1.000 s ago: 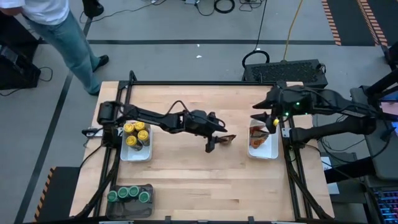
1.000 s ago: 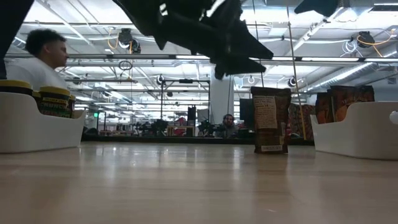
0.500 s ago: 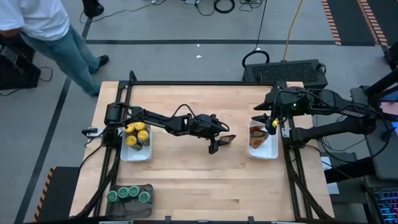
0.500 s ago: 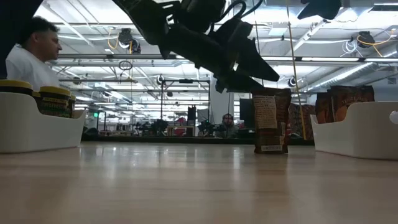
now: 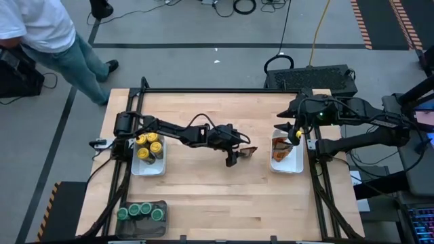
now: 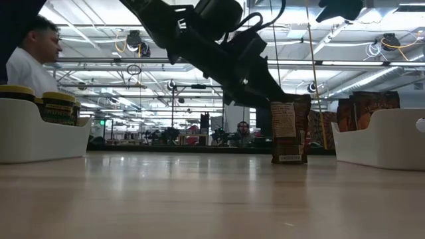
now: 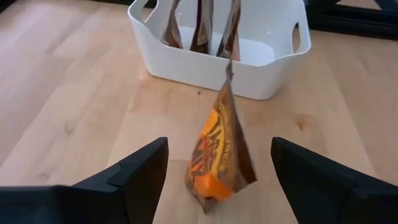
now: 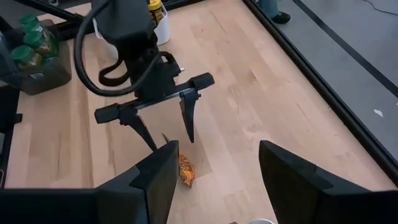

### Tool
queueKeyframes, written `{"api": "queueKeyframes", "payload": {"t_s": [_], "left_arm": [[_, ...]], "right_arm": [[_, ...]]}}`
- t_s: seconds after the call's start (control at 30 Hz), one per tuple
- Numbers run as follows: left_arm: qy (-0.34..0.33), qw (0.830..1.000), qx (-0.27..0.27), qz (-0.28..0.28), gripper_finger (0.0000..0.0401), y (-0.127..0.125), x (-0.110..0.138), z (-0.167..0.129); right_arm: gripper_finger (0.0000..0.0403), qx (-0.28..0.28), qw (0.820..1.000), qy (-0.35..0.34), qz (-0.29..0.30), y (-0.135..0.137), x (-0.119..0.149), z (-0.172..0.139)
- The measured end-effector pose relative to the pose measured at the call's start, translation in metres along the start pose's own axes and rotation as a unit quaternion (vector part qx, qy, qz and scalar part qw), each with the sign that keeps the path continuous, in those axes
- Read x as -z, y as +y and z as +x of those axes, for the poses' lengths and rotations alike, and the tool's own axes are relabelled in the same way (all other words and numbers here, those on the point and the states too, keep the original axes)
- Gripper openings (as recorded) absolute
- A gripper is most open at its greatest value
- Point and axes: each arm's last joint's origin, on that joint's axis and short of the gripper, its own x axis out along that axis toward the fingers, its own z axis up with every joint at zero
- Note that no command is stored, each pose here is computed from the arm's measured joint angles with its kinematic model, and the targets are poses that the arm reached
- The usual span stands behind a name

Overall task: Sort spices by type
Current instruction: Put the orange seasoning bag into the right white bin

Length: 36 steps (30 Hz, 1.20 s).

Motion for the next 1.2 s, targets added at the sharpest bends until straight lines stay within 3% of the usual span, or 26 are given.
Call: {"api": "queueKeyframes", "payload": {"t_s": [0.6, 0.8, 1.03, 1.2], "left_arm": [[-0.005, 1.0, 0.004, -0.005, 0.0217, 0.003, 0.008, 0.011], [-0.003, 1.0, 0.004, -0.005, 0.015, 0.003, 0.009, 0.011], [-0.003, 1.0, 0.004, -0.005, 0.0023, 0.003, 0.009, 0.011], [-0.014, 1.0, 0.008, -0.005, 0.0008, 0.003, 0.006, 0.011]], "right_arm": [[0.0203, -0.005, 1.0, -0.008, 0.011, 0.001, -0.002, 0.001], [0.0203, -0.005, 1.0, -0.008, 0.016, 0.001, -0.002, 0.001], [0.0203, -0.005, 1.0, -0.008, 0.018, 0.001, -0.002, 0.001], [0.0203, -0.005, 1.0, -0.008, 0.025, 0.001, -0.002, 0.001]]}}
